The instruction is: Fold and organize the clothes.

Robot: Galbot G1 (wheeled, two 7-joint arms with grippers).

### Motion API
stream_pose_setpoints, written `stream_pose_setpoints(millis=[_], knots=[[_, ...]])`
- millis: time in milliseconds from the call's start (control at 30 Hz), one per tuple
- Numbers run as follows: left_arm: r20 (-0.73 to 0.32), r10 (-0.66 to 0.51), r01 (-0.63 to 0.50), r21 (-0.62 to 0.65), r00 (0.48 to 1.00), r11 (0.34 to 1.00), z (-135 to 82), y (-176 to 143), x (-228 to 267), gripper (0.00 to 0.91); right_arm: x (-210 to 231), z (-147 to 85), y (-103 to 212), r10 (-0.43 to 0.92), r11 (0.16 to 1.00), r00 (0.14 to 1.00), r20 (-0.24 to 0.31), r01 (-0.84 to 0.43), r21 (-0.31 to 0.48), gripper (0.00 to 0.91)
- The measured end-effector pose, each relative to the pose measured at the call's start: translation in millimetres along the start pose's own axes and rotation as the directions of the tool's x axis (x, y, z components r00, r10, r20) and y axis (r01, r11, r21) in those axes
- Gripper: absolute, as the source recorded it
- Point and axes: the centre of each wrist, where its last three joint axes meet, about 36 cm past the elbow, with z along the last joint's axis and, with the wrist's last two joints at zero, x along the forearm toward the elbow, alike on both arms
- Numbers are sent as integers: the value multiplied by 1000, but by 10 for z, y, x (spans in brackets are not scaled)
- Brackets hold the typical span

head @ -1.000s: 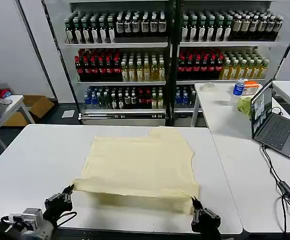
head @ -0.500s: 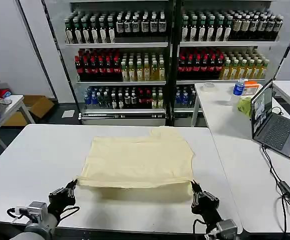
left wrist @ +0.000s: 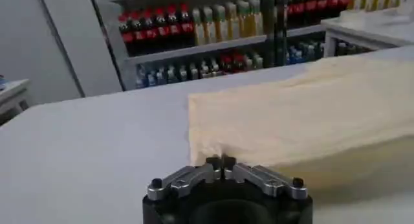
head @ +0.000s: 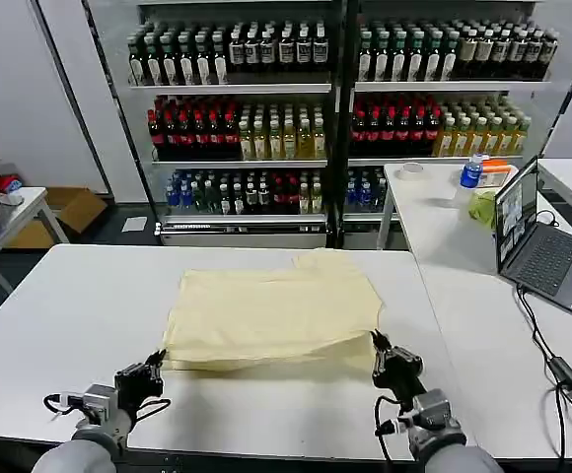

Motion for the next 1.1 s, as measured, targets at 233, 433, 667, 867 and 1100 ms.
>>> stream_pose_setpoints(millis=[233,433,667,867,1100], knots=[[-12,3,-3,-20,1000,1000,29,-16,-171,655,-146,80,34,5,1000,1000,-23,-4,9,605],[-17,-2,2,-20,1000,1000,40,-31,-279,907,-219,165,81,7,1000,998,-55,-6,12,907],[-21,-16,16,-8,1000,1000,75,-44,-337,907,-225,211,110,16,1000,998,-67,-15,11,907],[-10,-27,27,2,1000,1000,91,-48,-324,907,-173,255,107,26,1000,996,-85,-26,4,907],[-8,-38,38,18,999,999,133,7,-254,907,-52,311,87,48,999,993,-109,-49,-12,907]])
